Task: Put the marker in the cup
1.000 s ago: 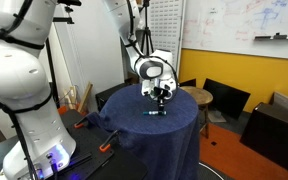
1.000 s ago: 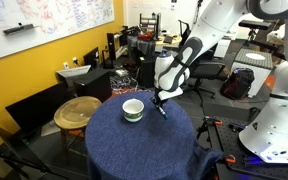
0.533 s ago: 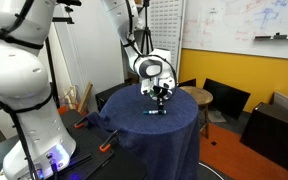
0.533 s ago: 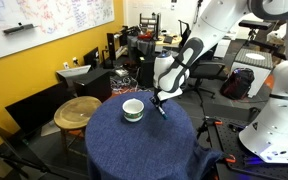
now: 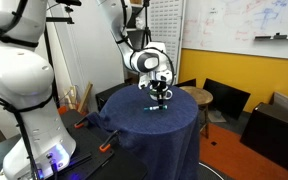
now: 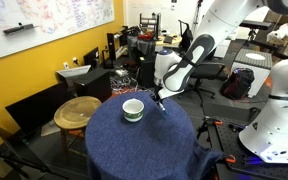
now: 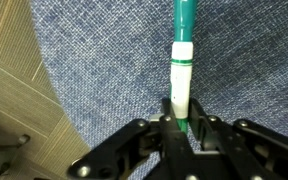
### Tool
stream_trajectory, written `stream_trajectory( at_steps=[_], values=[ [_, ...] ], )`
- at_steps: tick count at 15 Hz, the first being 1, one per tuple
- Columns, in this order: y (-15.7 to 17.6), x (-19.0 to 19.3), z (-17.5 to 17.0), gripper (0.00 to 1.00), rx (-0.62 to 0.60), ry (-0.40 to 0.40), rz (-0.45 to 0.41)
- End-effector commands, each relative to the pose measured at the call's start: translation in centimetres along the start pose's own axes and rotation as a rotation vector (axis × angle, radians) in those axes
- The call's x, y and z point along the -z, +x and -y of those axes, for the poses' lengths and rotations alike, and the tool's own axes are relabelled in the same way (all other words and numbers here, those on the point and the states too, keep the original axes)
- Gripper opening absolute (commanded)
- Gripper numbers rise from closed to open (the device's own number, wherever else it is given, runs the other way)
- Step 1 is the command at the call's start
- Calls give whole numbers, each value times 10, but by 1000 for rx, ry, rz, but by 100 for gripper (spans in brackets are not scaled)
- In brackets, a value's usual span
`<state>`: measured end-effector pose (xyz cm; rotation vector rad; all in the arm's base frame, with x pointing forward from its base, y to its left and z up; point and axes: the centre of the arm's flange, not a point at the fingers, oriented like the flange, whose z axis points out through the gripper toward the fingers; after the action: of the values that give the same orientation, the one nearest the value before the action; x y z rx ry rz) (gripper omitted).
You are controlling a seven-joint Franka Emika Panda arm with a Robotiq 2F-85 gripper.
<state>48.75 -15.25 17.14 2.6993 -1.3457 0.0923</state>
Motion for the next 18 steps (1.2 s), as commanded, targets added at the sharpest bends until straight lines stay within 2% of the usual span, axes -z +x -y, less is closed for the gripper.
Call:
stream_trajectory(
  at_steps=[1, 11, 18],
  values=[
    [-18, 30, -4, 5, -3, -6, -65],
    [-27, 65, 16, 5, 54, -63, -265],
    [-39, 80, 35, 5, 78, -59, -411]
  ],
)
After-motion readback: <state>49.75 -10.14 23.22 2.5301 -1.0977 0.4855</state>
